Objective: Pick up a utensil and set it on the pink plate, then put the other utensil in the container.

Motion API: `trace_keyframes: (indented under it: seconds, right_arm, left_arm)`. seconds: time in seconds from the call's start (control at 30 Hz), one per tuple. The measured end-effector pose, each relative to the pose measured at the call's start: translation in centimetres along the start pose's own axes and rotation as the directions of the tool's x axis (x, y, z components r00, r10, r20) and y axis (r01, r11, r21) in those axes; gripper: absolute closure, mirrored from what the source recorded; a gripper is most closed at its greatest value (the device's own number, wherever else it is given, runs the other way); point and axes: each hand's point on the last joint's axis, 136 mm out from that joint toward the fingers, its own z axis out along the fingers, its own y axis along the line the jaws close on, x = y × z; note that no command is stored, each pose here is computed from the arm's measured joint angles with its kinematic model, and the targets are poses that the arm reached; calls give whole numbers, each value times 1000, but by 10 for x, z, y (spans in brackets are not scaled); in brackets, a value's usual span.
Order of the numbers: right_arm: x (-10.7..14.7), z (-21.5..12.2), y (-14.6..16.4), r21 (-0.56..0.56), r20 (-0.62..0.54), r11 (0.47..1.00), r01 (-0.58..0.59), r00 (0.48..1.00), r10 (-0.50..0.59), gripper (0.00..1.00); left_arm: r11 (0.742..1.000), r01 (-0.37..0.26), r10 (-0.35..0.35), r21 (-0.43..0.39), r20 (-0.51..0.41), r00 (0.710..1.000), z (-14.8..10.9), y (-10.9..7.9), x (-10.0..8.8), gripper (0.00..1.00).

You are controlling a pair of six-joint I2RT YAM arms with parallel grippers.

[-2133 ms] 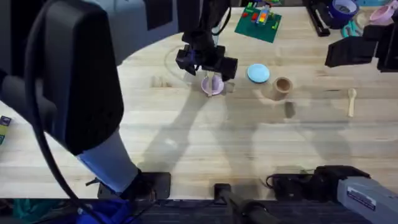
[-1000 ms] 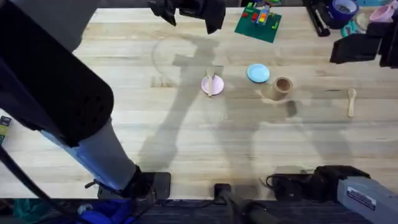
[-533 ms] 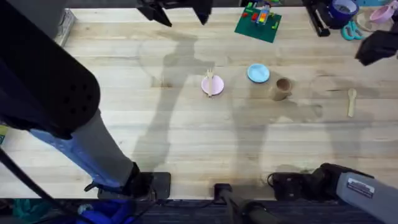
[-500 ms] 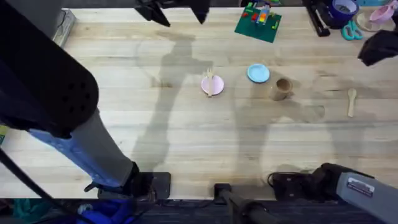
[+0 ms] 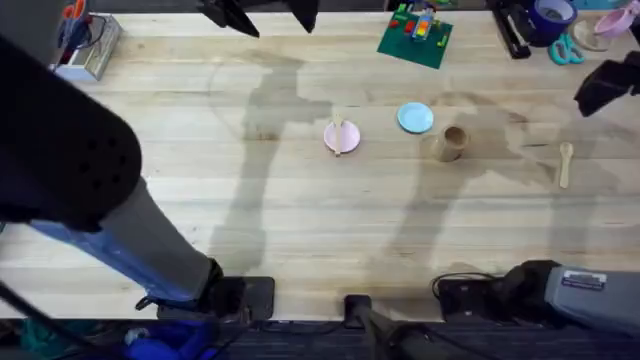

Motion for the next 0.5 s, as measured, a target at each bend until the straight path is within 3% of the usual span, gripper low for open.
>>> trace_keyframes:
  seconds: [0.23, 0.5]
  right_arm:
    - [-6, 40, 14, -37, -76, 999, 34, 996, -37, 5]
    - [10, 88, 25, -41, -228, 997, 65, 971, -73, 5]
  left_arm:
    - [999, -36, 36, 0, 15, 999, -13, -6, 3, 7]
    - [999, -33, 33, 1, -3, 999, -13, -5, 8, 7]
